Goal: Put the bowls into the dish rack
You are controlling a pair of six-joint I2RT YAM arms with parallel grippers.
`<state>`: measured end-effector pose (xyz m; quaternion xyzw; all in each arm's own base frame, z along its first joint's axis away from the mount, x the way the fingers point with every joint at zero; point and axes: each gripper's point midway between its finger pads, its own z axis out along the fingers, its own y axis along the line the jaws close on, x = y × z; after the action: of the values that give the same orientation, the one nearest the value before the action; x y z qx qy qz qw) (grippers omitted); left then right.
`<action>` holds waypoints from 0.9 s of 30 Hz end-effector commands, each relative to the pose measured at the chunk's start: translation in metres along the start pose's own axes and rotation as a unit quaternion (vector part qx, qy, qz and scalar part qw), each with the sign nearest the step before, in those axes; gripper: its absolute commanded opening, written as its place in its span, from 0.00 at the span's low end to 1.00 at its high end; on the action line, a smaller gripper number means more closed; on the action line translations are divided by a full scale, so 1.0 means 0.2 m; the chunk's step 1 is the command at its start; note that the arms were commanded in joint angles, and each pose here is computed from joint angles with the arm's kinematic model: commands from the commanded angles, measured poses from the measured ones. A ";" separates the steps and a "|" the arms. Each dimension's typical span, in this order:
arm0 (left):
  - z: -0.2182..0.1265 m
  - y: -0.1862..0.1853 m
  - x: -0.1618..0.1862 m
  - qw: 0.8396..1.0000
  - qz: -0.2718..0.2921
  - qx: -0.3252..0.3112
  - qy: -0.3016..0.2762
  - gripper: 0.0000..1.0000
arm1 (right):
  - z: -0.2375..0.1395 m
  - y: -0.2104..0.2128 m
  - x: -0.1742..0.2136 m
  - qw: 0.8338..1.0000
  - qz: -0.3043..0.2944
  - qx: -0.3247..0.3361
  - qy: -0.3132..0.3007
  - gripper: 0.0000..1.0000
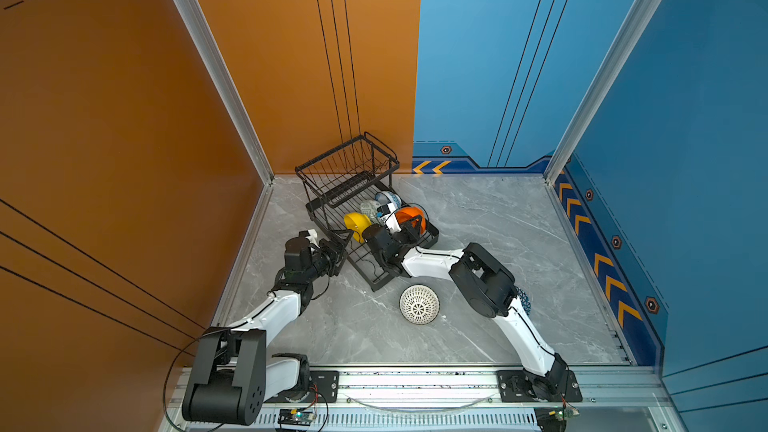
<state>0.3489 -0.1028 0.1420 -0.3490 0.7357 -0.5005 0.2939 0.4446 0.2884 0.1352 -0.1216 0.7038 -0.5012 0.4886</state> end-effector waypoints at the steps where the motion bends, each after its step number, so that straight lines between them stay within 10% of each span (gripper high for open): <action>1: 0.01 -0.03 0.01 1.000 0.006 0.013 0.013 0.98 | 0.01 0.02 0.03 0.999 -0.010 0.028 0.026 0.00; 27: 0.03 -0.09 0.06 0.999 0.019 0.023 0.020 0.98 | -0.06 -0.10 -0.11 0.993 -0.049 0.004 0.106 0.02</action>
<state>0.3480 -0.1158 0.1403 -0.3344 0.7426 -0.5079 0.2808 0.4618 0.3159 0.1679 -0.1554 0.6897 -0.5448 0.4510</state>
